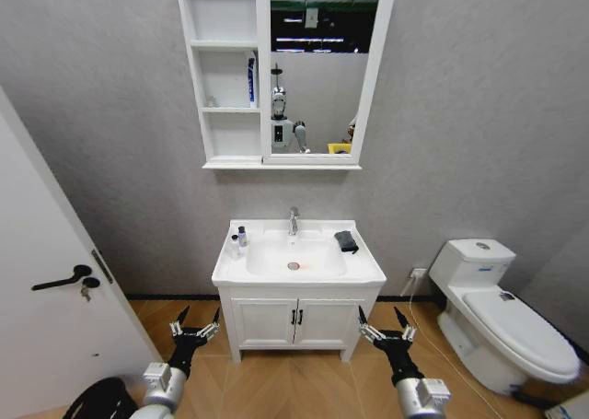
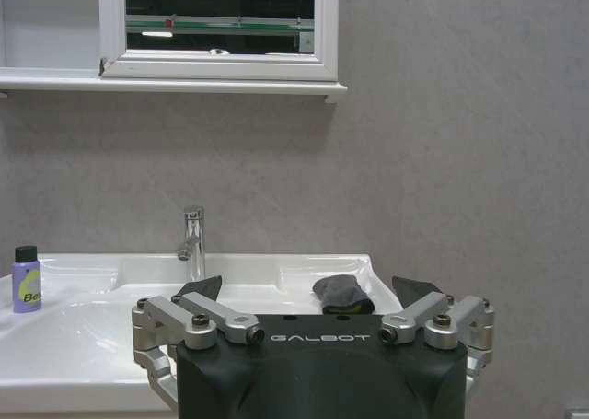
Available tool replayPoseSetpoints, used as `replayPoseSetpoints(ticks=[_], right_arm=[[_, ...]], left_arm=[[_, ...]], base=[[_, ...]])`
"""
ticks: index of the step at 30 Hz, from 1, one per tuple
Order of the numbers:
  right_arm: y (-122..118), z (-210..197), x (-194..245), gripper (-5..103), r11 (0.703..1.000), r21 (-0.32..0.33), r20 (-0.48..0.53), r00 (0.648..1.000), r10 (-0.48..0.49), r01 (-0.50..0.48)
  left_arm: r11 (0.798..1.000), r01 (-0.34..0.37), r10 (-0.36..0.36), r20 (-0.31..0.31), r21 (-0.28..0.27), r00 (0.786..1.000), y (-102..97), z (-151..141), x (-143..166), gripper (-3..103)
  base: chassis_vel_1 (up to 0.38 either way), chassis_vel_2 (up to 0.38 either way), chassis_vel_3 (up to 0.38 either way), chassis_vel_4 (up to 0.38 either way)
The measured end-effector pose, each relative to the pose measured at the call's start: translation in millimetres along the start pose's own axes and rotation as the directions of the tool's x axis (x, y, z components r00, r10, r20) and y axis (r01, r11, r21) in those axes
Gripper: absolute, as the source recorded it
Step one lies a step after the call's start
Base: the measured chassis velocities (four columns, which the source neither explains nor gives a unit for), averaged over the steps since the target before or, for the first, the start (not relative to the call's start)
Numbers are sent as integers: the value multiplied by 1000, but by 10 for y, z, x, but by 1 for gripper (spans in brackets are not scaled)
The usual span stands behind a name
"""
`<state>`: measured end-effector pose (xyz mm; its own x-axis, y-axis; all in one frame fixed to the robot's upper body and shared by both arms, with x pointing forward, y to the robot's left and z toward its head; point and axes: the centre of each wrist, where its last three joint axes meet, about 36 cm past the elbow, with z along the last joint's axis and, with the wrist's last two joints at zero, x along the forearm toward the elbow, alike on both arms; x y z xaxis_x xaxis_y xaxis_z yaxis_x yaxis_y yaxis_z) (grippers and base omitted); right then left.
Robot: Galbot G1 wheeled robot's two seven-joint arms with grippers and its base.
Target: Move facial cleanser and shampoo from washbasin to cabinet, then wipe washbasin with towel.
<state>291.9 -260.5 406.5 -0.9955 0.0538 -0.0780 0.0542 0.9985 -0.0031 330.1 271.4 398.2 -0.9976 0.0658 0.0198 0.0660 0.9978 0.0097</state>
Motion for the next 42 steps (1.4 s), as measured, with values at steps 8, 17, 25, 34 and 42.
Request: replayPoseSetpoints(ticks=[8,17,25,34,42], right_arm=[[-4,33,-8,100,1000,0,-6,1000,3,-3],[-34,39,-12,100,1000,4,-5,1000,12,-12],[5,77,25,100,1000,4,7,1000,8,-8],[-29,139,61,100,1000,23,2,1000,7,-7],[-44,179,61,100,1000,28,1,1000,-3,3]], left_arm=[[1000,-12,12,-4,2,1000,-45,26,-34,98],[999,-37,37,-17,1,999,-147,91,-91,98],[999,-48,48,-31,-3,998,-179,151,-131,98],[998,-64,63,-64,-2,996,-258,313,-213,98],[998,-58,58,-88,3,994,-261,450,-351,83]], base=[[-252,247,257,-269],[-261,251,268,-261],[-211,194,208,-180],[2,17,-41,-5],[25,-15,-9,16]])
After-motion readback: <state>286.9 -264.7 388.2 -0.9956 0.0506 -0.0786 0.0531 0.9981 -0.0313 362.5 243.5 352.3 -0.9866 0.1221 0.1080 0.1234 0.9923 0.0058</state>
